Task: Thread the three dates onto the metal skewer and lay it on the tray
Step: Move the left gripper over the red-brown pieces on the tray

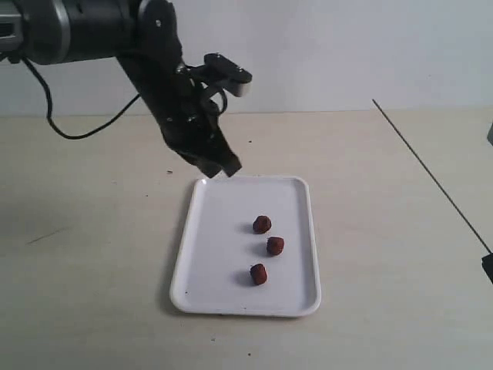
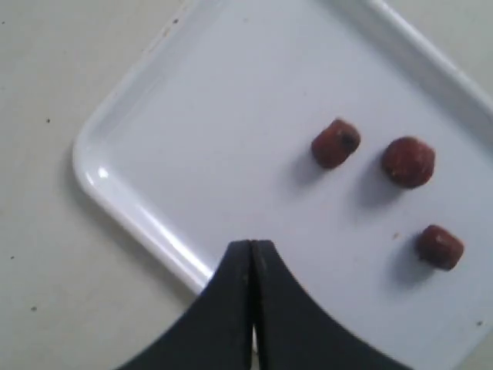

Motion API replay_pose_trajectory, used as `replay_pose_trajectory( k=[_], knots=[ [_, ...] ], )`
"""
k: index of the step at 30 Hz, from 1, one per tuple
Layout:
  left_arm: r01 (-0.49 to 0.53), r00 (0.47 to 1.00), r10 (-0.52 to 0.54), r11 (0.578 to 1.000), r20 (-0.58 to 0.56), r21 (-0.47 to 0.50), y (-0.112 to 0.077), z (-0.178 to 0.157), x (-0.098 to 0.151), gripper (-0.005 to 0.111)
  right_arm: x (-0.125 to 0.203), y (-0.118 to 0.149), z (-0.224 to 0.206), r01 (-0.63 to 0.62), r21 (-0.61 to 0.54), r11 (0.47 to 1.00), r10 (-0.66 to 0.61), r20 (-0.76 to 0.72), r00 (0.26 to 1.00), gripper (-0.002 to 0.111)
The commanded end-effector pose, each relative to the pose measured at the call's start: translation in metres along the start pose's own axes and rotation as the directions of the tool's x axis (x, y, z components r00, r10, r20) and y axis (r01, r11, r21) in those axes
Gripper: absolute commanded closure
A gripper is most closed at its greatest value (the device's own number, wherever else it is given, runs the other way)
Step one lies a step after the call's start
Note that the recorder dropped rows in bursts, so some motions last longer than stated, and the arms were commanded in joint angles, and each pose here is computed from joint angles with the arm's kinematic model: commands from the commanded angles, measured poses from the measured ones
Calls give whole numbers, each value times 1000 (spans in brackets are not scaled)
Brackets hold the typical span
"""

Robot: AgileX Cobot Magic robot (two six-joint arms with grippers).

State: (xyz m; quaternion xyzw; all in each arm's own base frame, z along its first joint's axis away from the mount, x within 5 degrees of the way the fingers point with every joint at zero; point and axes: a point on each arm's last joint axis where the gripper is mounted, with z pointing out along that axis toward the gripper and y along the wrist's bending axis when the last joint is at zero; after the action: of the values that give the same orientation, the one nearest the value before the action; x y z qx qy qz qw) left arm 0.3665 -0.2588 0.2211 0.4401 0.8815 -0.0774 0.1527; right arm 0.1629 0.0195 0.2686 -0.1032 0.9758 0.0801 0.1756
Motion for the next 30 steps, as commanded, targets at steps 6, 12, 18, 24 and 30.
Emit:
replay_pose_trajectory(
  k=[6,12,18,24,30],
  knots=[
    [93,990,-88,995,-107,41,-20,9,-3,107,-1,-1,1,0,-1,1000,0,16,1000,108],
    [43,982,-29,996,-188,73,-23,9,5,107,-1,-1,1,7,8,1000,-7,9,1000,108],
    [-41,985,55,996,-166,82,-22,14,3,107,-1,-1,1,6,6,1000,-6,8,1000,108],
    [-87,989,93,995,-117,57,-18,23,-1,107,-1,-1,1,6,6,1000,-6,8,1000,108],
    [-90,991,93,995,-93,36,-15,39,-3,107,-2,-2,3,2,9,1000,-2,12,1000,108]
  ],
)
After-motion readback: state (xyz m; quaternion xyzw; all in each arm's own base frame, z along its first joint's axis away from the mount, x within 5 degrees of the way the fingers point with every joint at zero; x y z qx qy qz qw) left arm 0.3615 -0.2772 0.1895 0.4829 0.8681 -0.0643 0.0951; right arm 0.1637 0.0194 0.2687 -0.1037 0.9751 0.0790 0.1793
